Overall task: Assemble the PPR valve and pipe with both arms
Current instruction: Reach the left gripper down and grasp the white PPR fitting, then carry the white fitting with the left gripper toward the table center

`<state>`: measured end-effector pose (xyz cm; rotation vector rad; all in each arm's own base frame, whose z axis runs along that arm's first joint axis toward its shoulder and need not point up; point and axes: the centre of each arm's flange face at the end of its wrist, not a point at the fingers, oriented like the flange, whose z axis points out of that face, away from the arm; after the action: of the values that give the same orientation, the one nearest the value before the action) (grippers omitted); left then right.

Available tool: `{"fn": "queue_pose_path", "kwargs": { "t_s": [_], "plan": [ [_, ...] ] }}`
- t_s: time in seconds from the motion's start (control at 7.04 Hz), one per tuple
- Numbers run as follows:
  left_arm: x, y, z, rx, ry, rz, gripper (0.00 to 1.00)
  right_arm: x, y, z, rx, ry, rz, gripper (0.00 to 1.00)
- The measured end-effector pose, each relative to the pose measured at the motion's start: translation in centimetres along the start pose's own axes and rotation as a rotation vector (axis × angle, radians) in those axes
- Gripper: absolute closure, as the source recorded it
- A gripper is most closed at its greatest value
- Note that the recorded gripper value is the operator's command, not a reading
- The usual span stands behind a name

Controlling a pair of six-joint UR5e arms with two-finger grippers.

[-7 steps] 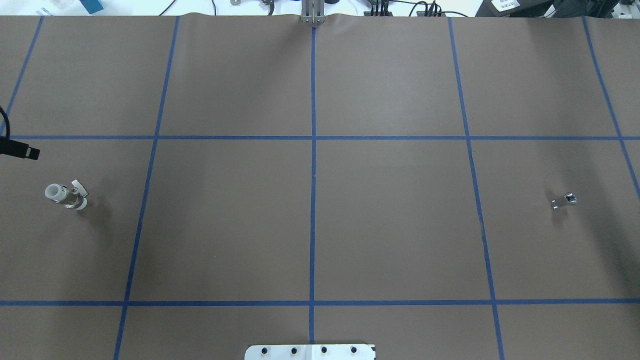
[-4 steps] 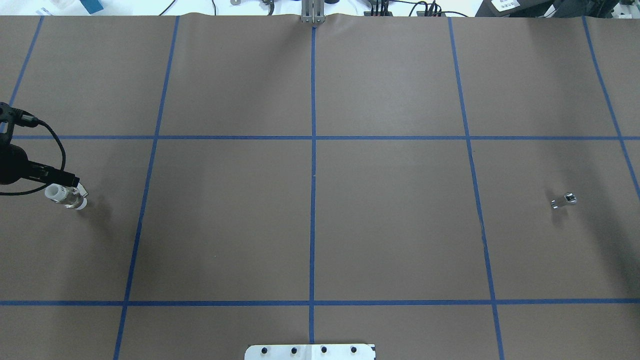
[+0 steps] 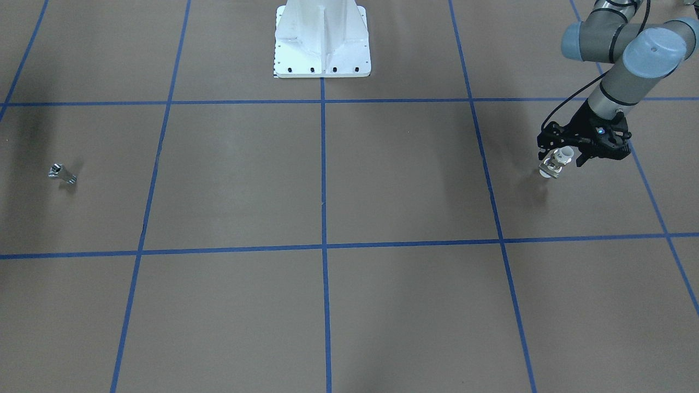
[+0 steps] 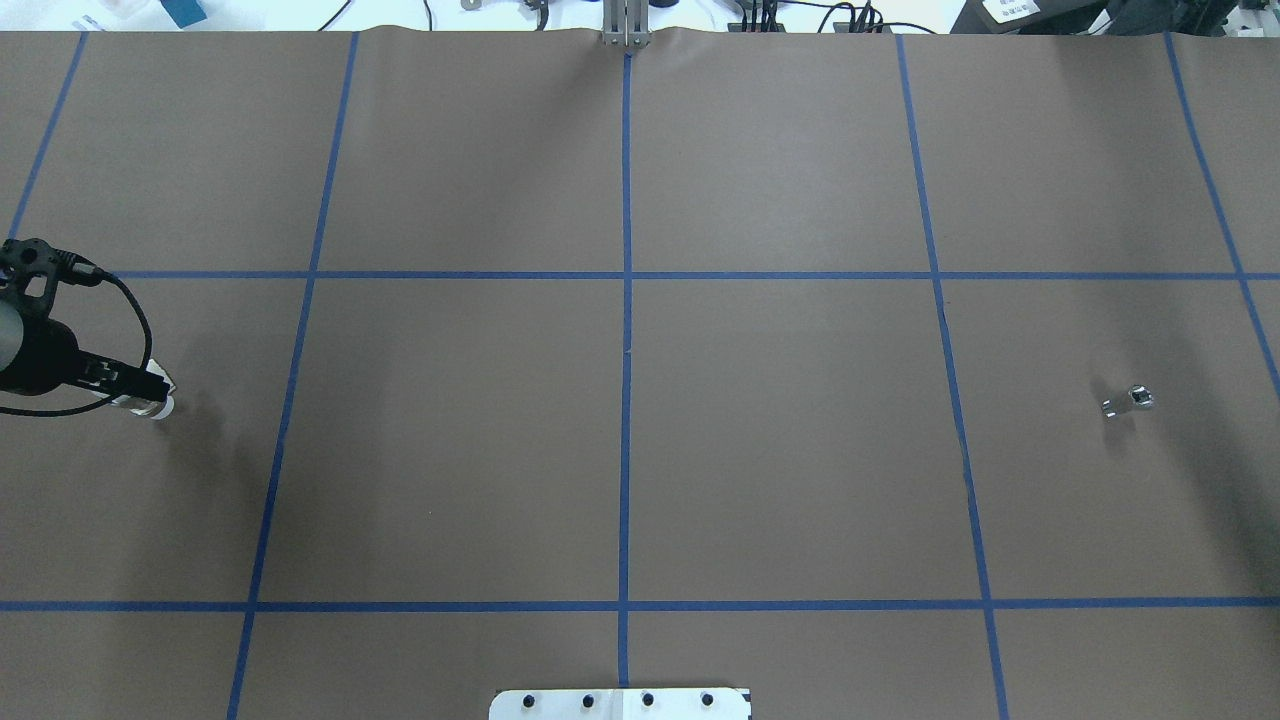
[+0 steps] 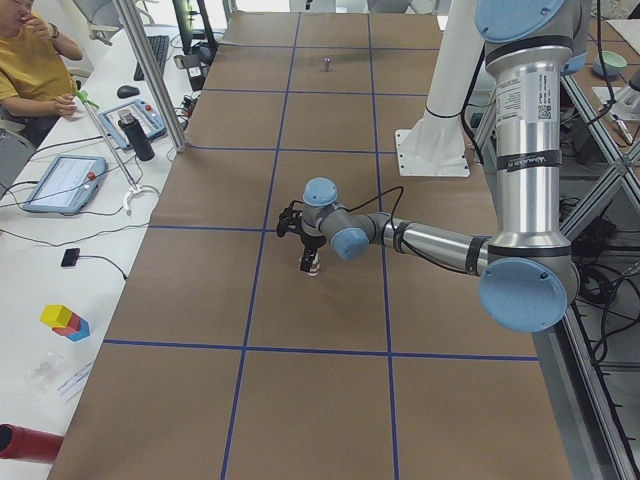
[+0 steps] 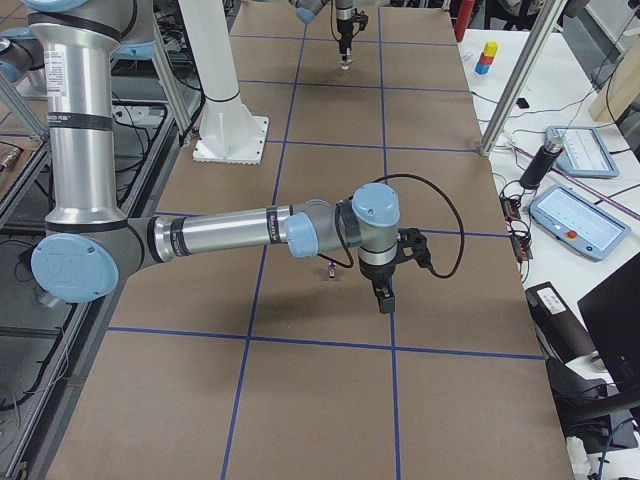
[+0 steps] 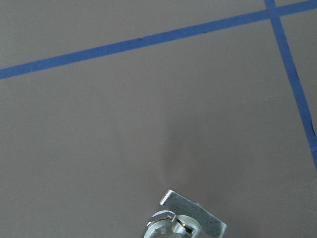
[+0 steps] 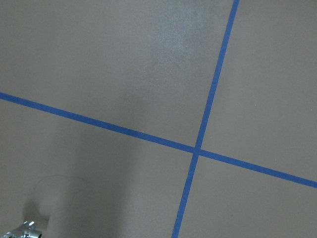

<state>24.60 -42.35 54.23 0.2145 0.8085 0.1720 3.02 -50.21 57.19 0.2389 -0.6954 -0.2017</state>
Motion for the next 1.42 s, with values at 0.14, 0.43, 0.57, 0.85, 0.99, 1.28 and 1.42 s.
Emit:
{"fn": "queue_pose_path", "kwargs": {
  "t_s": [0.14,0.43,0.57,0.85,0.99,1.28,1.42],
  "plan": [
    [0.0,0.1,0.1,-0.002,-0.001,0.001,0.91,0.0,0.0,0.0,0.000,0.000,0.000,0.00],
    [-0.4,0.6,-0.1,-0.007,-0.004,0.002,1.00,0.0,0.0,0.0,0.000,0.000,0.000,0.00],
    [-0.2,0.7,-0.5,-0.003,0.000,0.004,1.00,0.0,0.0,0.0,0.000,0.000,0.000,0.00],
    [1.8,-0.7,-1.8,-0.008,0.002,-0.007,1.00,0.0,0.0,0.0,0.001,0.000,0.000,0.00],
    [4.1,-2.8,-2.6,-0.017,-0.006,-0.020,1.00,0.0,0.0,0.0,0.001,0.000,-0.001,0.00],
    [11.0,-8.8,-4.5,-0.029,-0.017,-0.097,1.00,0.0,0.0,0.0,0.001,0.000,-0.001,0.00],
    [16.4,-11.3,-5.3,-0.042,-0.007,-0.149,1.00,0.0,0.0,0.0,0.001,0.000,-0.001,0.00]
  ]
}}
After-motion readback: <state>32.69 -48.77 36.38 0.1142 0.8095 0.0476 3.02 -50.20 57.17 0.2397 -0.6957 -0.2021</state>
